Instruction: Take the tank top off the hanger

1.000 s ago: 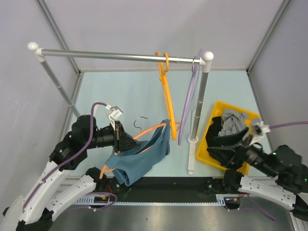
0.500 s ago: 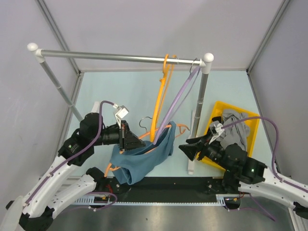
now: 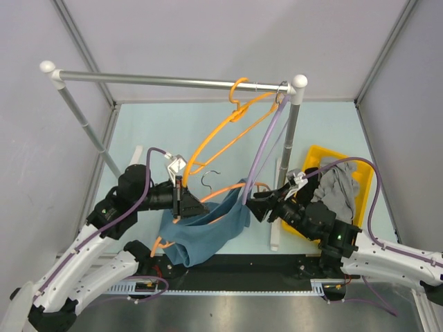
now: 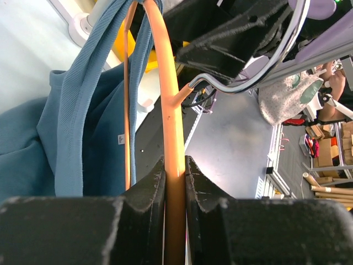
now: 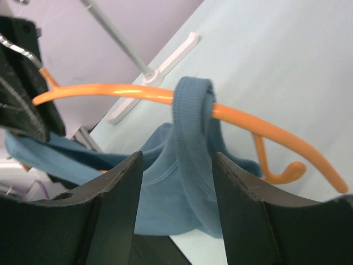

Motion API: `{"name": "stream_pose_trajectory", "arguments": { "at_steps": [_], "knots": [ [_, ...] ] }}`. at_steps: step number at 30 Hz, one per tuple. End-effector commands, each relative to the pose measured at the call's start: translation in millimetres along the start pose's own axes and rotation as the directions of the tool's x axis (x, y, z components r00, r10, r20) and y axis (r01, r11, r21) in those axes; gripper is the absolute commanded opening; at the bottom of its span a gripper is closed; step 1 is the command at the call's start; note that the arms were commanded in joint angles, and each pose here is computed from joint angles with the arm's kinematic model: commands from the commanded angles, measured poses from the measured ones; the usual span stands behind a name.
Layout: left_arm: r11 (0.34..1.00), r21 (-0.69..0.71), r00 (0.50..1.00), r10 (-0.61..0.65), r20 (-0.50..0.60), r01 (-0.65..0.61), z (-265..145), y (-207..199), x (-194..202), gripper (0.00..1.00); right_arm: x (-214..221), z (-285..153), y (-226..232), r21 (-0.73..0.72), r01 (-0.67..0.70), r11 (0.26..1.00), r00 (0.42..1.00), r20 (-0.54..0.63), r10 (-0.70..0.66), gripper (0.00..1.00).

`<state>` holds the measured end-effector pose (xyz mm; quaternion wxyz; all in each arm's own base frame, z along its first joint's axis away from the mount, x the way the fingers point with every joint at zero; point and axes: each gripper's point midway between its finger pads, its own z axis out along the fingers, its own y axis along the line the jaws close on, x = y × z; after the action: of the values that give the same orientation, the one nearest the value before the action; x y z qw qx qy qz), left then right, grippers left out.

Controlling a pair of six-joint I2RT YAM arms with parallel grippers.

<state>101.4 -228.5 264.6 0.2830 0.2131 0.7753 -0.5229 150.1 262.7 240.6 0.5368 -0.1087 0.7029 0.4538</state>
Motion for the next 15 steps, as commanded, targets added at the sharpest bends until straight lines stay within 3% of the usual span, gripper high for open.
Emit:
{"name": "stream_pose_trajectory", "arguments": {
  "at_steps": [1,11,15],
  "knots": [
    [0.997,0.067,0.997,0.045,0.058,-0.049,-5.0,-17.9,-13.1,0.00,-32.0,2.9,-11.0,0.083,-0.083,0.993,0.984,0.162,0.069,0.59],
    [0.996,0.074,0.997,0.046,0.055,-0.050,-4.7,-18.1,-11.8,0.00,-24.6,14.5,-13.7,0.102,-0.115,0.988,0.983,0.154,0.099,0.56],
    [0.996,0.073,0.998,0.039,0.047,-0.043,-3.3,-16.4,-10.2,0.00,-23.3,21.2,-14.3,0.120,-0.119,0.986,0.985,0.138,0.102,0.44]
  ]
}}
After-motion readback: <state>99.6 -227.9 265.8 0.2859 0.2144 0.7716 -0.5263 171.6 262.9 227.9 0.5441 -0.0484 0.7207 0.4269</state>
